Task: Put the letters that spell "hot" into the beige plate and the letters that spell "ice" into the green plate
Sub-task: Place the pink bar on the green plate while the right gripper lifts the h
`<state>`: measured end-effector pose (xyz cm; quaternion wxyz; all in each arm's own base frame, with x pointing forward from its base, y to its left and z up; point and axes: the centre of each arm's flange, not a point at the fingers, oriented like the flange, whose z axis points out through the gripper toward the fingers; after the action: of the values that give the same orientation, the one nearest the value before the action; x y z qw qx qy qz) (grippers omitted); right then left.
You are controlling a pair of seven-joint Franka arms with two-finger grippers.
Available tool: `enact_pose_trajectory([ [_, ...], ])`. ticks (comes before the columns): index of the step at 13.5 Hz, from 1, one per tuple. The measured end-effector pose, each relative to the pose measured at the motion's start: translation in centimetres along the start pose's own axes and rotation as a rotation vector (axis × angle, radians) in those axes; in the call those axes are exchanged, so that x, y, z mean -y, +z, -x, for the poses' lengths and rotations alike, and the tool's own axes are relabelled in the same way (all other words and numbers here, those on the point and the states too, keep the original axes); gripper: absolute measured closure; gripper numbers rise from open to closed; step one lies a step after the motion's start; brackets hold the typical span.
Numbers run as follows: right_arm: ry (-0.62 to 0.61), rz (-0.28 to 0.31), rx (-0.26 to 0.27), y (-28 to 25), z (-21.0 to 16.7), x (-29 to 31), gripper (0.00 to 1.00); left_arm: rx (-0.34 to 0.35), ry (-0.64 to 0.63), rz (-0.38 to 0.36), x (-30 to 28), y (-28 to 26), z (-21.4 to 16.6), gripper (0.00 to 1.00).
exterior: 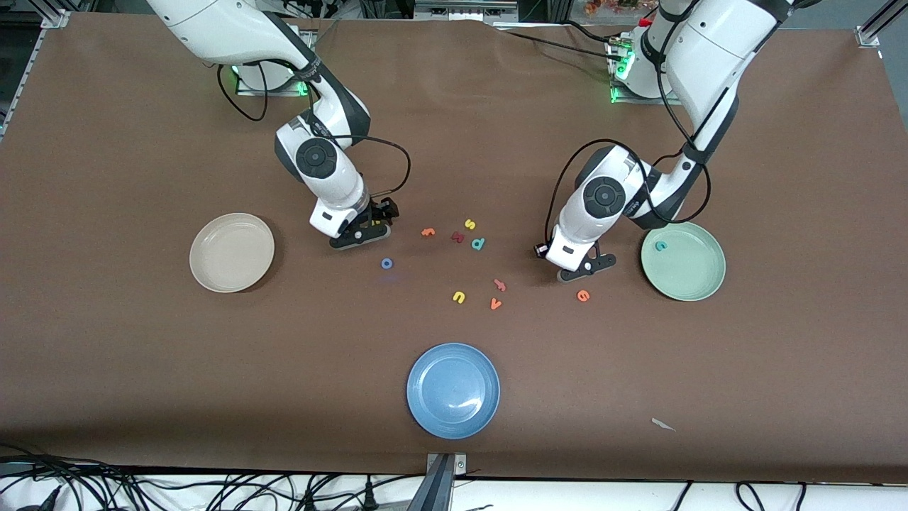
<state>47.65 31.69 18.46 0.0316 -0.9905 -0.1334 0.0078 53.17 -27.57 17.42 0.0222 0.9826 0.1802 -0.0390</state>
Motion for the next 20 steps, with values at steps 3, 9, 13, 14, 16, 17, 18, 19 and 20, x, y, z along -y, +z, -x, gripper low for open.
enact_pose_trajectory([
  [3,-0.002,0.017,-0.001,0.5,0.2,0.1,0.07,0.000,0.000,0.000,0.0,0.0,0.0,0.89],
  [9,-0.008,0.017,0.001,0.7,0.4,0.5,0.31,0.057,0.013,-0.119,2.5,-4.1,-3.4,0.89],
  [13,-0.016,0.021,-0.001,0.8,0.4,0.5,0.46,0.107,0.093,-0.144,7.1,-10.1,-7.0,0.89],
  [14,-0.019,0.022,-0.002,0.8,0.4,0.5,0.54,0.128,0.124,-0.151,9.0,-11.1,-7.9,0.89],
  [16,-0.034,0.031,-0.003,0.9,0.5,0.6,0.59,0.167,0.195,-0.153,13.0,-11.9,-9.9,0.89],
  [17,-0.038,0.033,-0.003,0.9,0.6,0.6,0.64,0.183,0.231,-0.146,14.9,-11.8,-10.9,0.89],
  [18,-0.041,0.035,-0.004,0.9,0.6,0.6,0.64,0.198,0.266,-0.135,17.1,-11.6,-11.8,0.89],
  [19,-0.042,0.035,-0.004,0.9,0.6,0.6,0.70,0.215,0.294,-0.124,19.4,-11.2,-12.7,0.89],
  [20,-0.042,0.036,-0.004,0.9,0.6,0.6,0.70,0.232,0.312,-0.114,21.9,-10.7,-13.5,0.89],
])
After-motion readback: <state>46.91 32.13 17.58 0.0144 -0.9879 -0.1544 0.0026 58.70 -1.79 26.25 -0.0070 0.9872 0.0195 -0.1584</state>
